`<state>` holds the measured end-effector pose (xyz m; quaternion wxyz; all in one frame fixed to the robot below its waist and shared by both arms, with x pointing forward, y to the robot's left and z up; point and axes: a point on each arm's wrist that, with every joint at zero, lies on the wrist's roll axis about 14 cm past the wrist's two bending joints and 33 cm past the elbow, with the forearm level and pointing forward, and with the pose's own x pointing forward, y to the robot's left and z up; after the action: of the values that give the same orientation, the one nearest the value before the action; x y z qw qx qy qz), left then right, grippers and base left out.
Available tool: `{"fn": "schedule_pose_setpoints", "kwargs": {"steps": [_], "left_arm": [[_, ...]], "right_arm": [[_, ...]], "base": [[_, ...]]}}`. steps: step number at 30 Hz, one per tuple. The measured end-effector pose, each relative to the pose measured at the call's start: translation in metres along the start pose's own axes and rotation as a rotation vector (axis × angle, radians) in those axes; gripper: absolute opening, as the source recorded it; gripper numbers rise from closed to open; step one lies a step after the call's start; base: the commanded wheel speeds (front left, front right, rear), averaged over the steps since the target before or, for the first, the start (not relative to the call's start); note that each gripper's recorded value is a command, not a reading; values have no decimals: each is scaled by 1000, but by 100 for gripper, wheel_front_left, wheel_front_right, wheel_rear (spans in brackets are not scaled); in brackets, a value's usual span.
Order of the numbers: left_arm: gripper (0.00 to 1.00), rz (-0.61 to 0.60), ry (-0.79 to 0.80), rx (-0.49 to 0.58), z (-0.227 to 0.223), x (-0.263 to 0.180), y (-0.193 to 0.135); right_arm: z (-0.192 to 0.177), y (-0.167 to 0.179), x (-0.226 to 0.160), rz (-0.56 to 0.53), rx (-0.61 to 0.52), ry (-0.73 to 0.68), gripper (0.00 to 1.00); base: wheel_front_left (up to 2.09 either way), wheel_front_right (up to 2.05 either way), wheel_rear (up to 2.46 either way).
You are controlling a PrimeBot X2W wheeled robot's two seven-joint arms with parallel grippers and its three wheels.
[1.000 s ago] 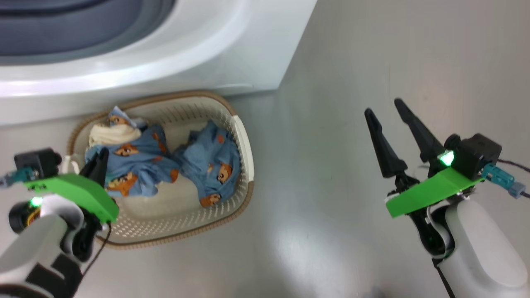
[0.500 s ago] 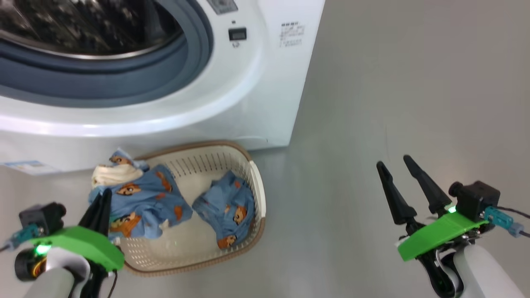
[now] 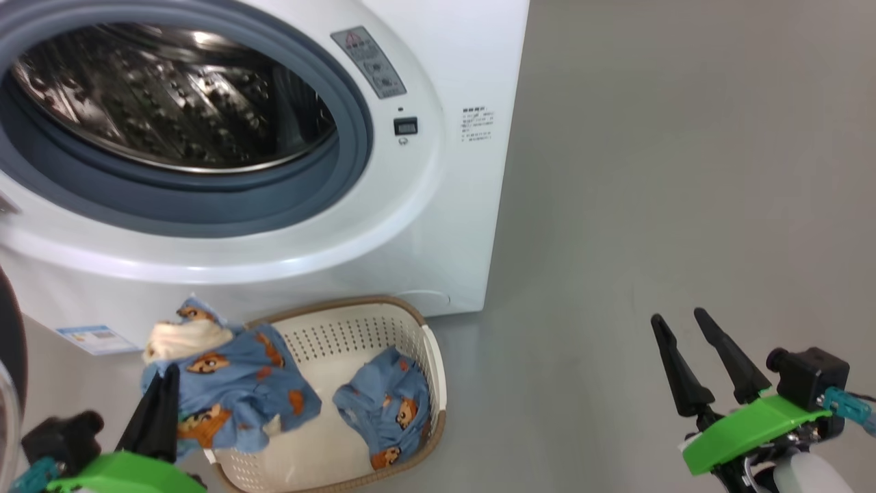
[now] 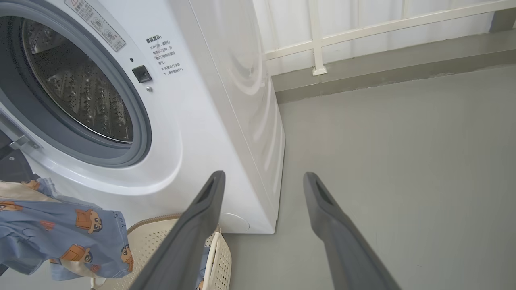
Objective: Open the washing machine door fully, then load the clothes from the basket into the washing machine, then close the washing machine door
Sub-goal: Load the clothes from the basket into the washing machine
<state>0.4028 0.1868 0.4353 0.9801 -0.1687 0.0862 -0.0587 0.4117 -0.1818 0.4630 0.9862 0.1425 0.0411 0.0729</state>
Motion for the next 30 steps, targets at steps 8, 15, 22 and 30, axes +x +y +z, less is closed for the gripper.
{"fn": "schedule_pose_setpoints", "kwargs": {"steps": [8, 15, 22, 30], "left_arm": [[0, 20, -87, 22, 21, -35, 0], [0, 37, -125, 12, 28, -45, 0], [0, 48, -124, 7, 28, -39, 4], [0, 11, -203, 16, 58, -2, -3]], "right_arm": [[10, 0, -19, -7, -5, -28, 100], [16, -1, -20, -16, 0, -48, 100], [8, -5, -18, -31, 14, -32, 100], [-1, -7, -11, -45, 32, -13, 100]], "base": [[0, 0, 0], [0, 0, 0], [0, 0, 0], [0, 0, 0]]}}
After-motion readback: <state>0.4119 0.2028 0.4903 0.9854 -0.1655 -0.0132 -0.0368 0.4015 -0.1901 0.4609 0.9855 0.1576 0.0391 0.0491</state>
